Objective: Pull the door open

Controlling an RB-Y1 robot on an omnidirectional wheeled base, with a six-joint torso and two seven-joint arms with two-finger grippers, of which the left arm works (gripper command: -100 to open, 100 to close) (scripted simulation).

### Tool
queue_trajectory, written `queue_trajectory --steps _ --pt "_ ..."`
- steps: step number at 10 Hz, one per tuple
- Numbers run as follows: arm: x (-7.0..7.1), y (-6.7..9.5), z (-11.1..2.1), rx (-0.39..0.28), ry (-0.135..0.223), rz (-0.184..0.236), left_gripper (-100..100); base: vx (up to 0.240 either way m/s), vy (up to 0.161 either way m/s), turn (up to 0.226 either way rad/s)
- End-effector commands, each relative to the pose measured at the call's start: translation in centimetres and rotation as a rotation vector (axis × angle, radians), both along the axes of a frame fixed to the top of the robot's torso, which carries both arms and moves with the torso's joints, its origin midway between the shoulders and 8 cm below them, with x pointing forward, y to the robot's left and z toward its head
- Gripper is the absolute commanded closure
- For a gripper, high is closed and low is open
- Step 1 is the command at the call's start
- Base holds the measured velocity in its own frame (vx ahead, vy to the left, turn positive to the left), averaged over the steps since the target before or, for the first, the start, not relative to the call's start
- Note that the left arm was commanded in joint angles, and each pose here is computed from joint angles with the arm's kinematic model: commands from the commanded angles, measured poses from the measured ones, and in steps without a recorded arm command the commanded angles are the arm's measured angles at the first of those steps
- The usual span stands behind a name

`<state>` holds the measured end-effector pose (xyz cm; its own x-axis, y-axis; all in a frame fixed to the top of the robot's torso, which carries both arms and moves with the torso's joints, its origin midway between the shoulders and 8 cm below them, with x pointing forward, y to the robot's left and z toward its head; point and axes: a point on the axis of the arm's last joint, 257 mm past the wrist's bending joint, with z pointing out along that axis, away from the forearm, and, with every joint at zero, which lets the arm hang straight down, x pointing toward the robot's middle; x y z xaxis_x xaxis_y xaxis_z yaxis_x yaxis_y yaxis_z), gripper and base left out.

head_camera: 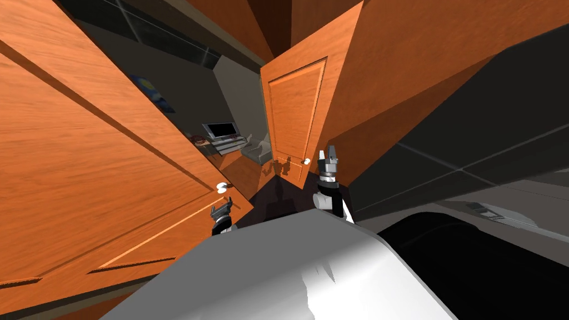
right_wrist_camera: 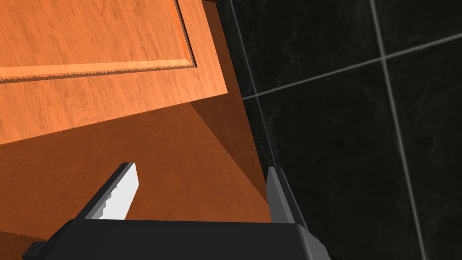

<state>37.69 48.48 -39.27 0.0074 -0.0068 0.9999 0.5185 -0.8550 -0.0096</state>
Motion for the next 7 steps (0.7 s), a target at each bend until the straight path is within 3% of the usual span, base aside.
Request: queue_trajectory --steps 1,4,7 --pt "-0.3 0.5 0.0 0.0 -0.001 0.004 -100 0.083 0.011 -0.026" --pt "-0.7 1.2 0.0 0.001 -0.003 0.011 -100 0.149 0.068 -0.028" --pt "-1.4 2.3 0.1 0.003 -0.005 0.022 -100 0.198 0.119 -0.038"
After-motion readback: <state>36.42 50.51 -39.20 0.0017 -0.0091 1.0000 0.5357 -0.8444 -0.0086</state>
